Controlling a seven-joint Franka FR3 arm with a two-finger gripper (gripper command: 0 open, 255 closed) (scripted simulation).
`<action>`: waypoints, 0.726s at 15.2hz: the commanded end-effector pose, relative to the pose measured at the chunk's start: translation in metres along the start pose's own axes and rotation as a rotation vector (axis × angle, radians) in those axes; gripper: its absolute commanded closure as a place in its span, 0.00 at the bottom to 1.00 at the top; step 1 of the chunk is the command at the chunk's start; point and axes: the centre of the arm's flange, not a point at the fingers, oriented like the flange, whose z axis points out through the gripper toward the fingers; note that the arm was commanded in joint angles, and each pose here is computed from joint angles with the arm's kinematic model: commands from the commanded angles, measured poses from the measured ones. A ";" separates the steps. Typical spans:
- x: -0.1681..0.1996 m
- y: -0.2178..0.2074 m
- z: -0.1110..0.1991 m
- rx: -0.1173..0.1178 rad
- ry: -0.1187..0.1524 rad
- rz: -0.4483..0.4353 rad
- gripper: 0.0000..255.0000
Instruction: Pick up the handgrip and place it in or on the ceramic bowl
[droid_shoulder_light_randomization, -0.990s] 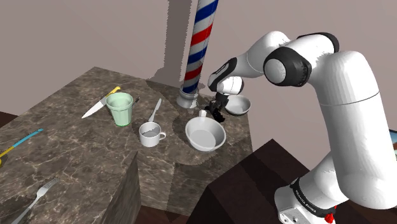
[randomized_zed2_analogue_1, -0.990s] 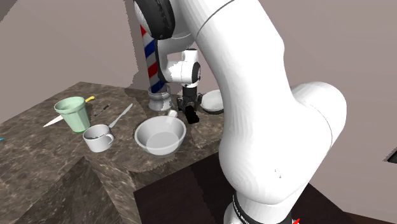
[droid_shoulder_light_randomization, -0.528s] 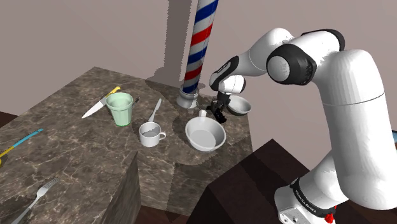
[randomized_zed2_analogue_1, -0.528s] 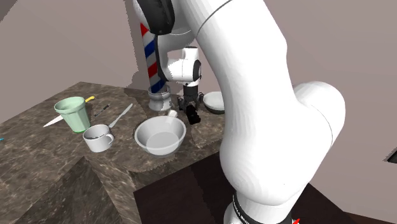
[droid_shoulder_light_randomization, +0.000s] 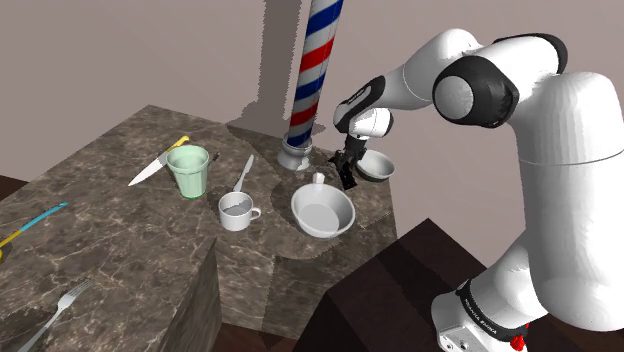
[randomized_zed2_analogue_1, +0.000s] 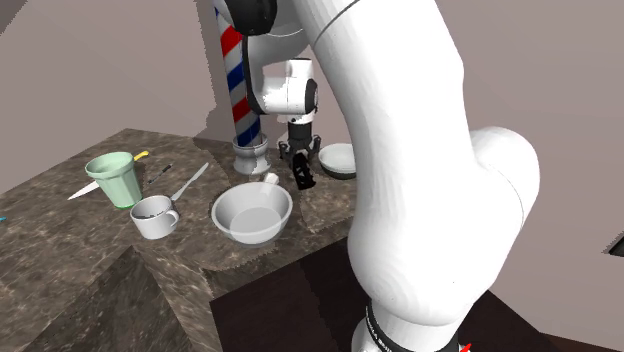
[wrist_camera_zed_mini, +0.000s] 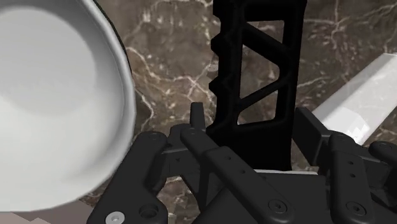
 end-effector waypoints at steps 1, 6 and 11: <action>0.001 0.000 -0.011 0.000 0.000 0.000 1.00; 0.001 -0.001 -0.037 0.000 0.000 0.000 1.00; 0.000 -0.001 -0.064 0.000 0.000 0.000 1.00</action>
